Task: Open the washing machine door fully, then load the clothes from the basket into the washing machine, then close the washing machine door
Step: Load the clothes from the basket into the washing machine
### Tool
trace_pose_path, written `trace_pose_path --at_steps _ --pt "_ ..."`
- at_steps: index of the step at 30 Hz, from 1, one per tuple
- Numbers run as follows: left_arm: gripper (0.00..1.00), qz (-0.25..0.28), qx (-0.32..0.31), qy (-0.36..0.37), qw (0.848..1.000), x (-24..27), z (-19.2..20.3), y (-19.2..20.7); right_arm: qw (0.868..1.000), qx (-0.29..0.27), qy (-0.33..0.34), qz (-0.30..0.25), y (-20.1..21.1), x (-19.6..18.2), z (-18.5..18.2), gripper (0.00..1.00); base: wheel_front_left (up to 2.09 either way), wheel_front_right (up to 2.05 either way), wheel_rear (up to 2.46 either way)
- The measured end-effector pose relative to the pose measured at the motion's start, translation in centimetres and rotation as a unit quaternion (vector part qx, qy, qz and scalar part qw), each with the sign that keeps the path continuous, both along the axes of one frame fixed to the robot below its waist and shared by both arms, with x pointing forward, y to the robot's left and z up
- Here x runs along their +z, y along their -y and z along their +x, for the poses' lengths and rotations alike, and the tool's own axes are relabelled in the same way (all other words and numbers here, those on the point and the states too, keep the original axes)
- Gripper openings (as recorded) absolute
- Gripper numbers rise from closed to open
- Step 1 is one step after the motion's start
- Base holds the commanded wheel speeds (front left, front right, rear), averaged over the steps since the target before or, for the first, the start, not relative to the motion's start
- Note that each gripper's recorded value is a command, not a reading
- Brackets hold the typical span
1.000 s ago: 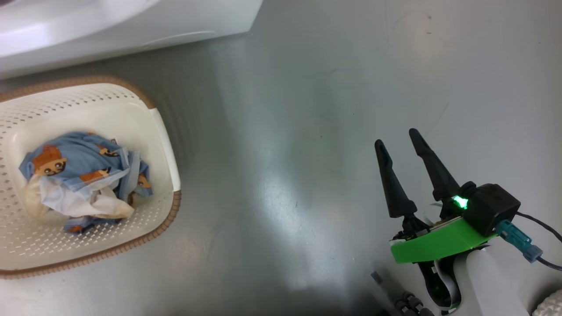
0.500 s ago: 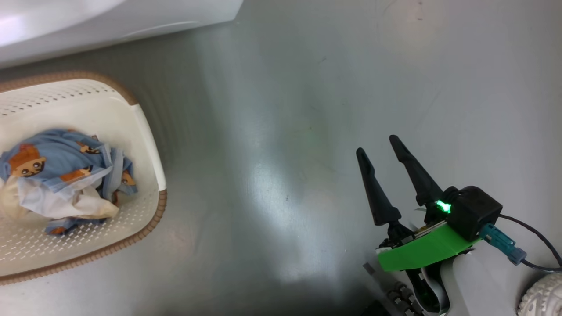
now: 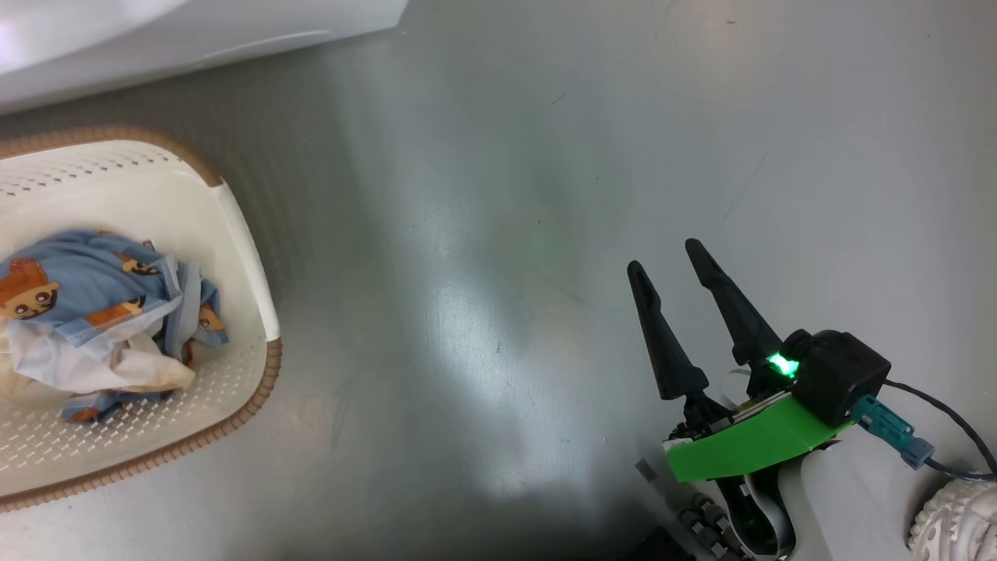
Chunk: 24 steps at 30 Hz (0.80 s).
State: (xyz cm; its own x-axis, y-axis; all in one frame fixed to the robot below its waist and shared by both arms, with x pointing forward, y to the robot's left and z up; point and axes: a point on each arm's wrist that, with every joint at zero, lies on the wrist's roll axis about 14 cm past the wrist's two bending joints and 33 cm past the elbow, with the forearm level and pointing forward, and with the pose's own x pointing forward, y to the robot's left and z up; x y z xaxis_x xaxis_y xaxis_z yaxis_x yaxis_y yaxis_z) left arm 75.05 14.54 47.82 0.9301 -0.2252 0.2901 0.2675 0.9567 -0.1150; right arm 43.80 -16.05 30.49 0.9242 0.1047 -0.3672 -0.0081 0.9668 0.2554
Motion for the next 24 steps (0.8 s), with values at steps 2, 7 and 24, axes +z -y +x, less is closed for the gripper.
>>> trace_pose_path --at_steps 2,7,24 --pt "0.00 0.000 0.000 -0.012 1.000 -0.7 0.0 0.0 1.000 0.000 0.000 0.000 0.0 0.0 0.0 1.00 0.00 0.00 0.00" --pt "0.00 -0.001 -0.006 -0.056 0.998 -3.2 0.0 0.4 1.000 0.000 0.003 0.000 0.0 0.2 0.0 1.00 0.00 0.00 0.00" --pt "1.00 0.016 0.005 -0.126 0.992 -4.7 0.7 -0.7 1.000 -0.005 0.013 0.001 0.2 1.3 0.1 1.00 0.00 0.00 0.00"
